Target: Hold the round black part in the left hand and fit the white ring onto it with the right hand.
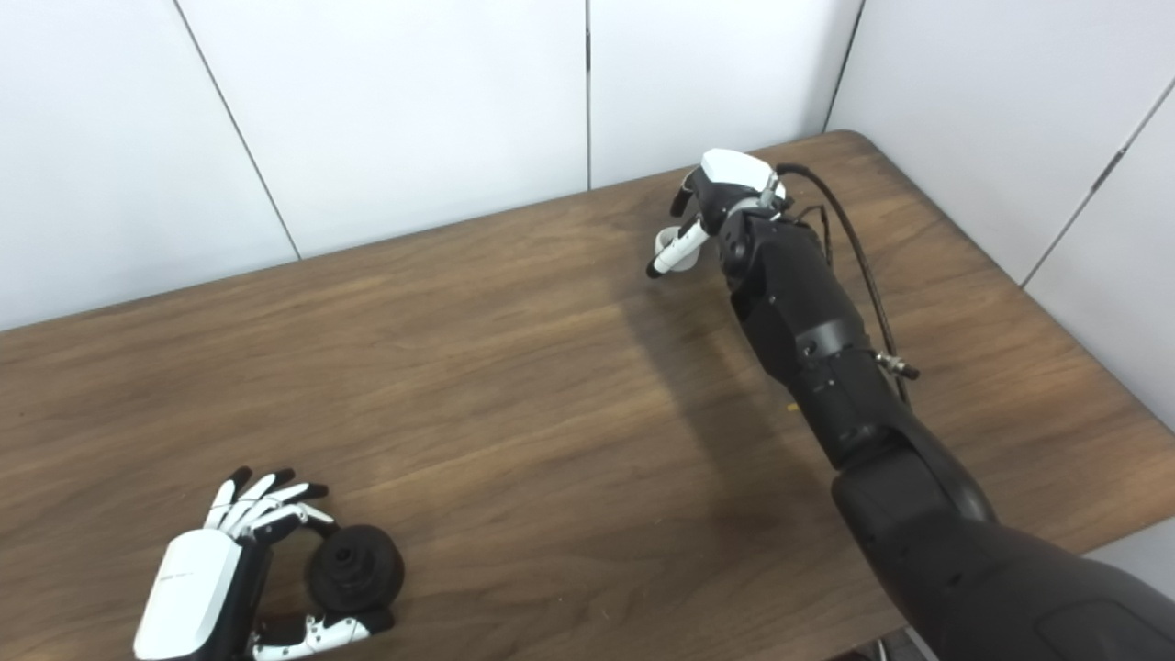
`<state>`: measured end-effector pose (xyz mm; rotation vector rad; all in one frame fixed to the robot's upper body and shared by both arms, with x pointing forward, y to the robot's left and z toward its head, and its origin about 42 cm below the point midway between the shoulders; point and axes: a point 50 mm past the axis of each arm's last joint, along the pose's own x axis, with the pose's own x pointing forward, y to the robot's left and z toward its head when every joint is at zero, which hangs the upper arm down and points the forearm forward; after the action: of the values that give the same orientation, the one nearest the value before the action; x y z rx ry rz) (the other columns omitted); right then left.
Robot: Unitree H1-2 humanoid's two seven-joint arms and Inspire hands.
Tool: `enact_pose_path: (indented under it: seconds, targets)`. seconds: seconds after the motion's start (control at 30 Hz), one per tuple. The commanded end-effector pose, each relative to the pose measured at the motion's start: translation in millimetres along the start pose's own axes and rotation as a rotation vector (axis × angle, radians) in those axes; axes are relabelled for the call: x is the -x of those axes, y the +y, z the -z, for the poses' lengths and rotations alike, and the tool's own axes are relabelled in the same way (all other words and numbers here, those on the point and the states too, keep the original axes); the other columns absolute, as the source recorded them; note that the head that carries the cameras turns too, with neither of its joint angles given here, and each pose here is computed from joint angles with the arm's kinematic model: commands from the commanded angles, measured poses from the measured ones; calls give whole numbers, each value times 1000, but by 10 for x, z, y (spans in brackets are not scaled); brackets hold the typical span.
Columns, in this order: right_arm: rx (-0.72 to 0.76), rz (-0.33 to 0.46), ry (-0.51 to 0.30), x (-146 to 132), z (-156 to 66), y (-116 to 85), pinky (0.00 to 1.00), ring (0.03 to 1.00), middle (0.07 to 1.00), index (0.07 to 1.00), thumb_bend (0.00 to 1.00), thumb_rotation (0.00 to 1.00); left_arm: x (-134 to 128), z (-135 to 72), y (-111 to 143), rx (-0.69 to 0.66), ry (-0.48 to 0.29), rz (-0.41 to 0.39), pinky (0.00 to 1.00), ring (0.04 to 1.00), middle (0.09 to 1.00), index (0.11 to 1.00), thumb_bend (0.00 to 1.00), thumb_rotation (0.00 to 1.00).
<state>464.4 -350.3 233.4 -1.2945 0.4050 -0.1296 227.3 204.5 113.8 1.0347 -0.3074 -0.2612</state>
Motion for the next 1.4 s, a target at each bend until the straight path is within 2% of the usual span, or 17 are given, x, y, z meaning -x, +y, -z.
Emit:
enact_pose_path:
  seconds: [0.0,0.6,1.37]
  targets:
    - [26,86,-5,-46,-62,-371,1000,988,906,664,841,276,43,-13,-3,-13,14,8,1000,900,783,485,523,56]
    - [65,60,12,-48,29,-370,1000,996,885,646,830,260,43,-49,14,-10,11,4,1000,895,780,484,524,54]
    - [68,61,3,-51,-21,-319,1000,985,878,624,825,244,45,-63,29,-12,8,1,1000,894,778,484,524,55]
